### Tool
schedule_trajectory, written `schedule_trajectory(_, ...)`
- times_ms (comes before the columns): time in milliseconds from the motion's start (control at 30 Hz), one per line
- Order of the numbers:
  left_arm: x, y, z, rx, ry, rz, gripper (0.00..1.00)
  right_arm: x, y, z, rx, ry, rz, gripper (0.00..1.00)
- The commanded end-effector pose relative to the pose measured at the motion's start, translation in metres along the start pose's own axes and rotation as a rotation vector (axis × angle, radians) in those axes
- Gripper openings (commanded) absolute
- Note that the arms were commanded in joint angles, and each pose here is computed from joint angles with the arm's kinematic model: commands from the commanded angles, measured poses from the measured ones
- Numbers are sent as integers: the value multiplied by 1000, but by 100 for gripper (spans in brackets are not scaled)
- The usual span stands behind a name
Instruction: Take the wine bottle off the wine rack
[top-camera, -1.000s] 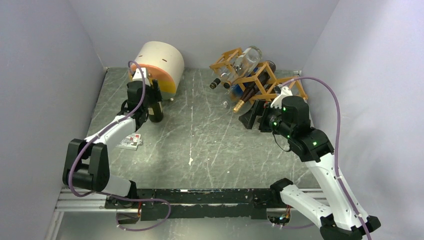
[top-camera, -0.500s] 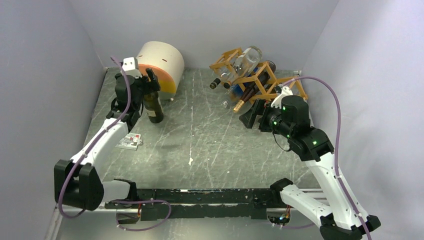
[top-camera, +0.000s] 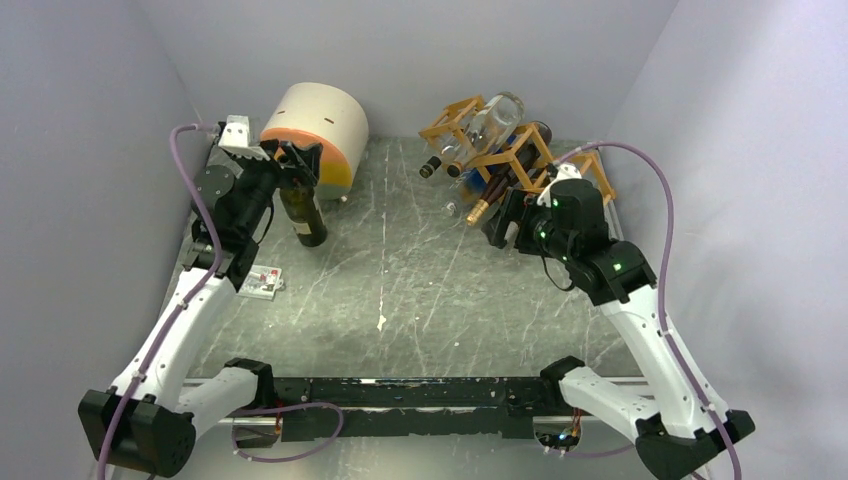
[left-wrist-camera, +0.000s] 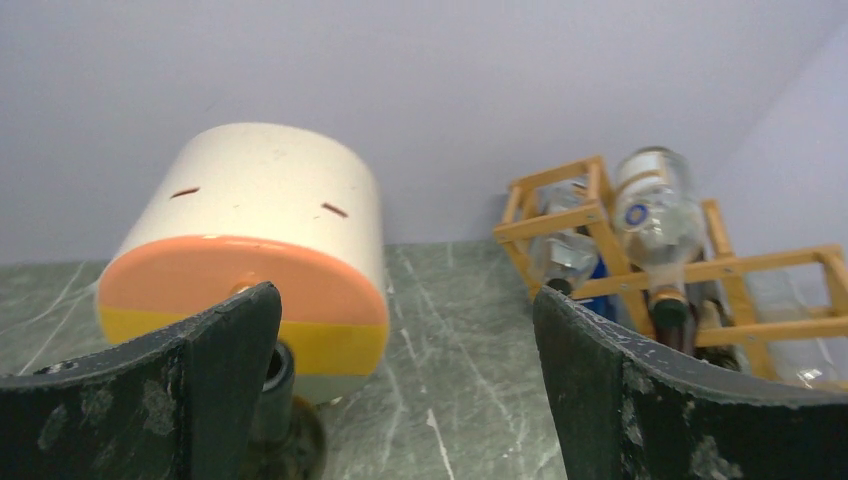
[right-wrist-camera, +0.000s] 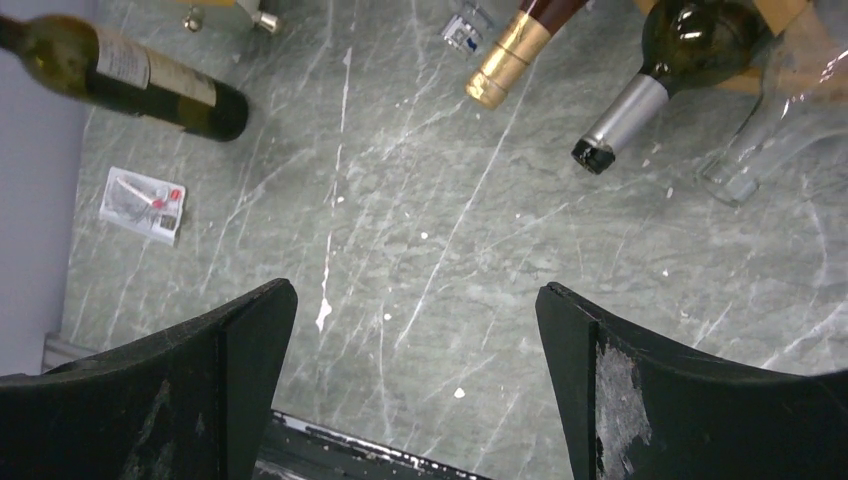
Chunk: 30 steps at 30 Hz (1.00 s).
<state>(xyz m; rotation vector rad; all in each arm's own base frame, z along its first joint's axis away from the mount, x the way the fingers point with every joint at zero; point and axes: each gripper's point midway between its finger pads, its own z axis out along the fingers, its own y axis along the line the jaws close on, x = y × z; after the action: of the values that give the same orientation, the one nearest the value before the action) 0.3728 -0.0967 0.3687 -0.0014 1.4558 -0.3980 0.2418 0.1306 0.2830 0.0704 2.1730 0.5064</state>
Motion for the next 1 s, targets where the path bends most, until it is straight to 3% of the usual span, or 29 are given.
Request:
schedule_trajectory(0, -24, -49, -11, 237, -50, 14, 99, -35, 10, 7, 8, -95, 25, 95)
schedule_trajectory(233, -27, -76, -22, 327, -53, 45, 99, -55, 28, 47, -24, -124, 126, 95)
schedule_trajectory(500, -22, -104, -31, 450, -51, 64, 99, -61, 30, 83, -11, -104, 68, 95)
schedule_trajectory(667, -19, -118, -34, 519, -28, 24, 99, -58, -12, 80, 197, -108, 16, 95)
schedule_trajectory(967, -13, -135, -38, 577, -3, -1, 99, -25, -53, 85, 276, -50, 9, 94)
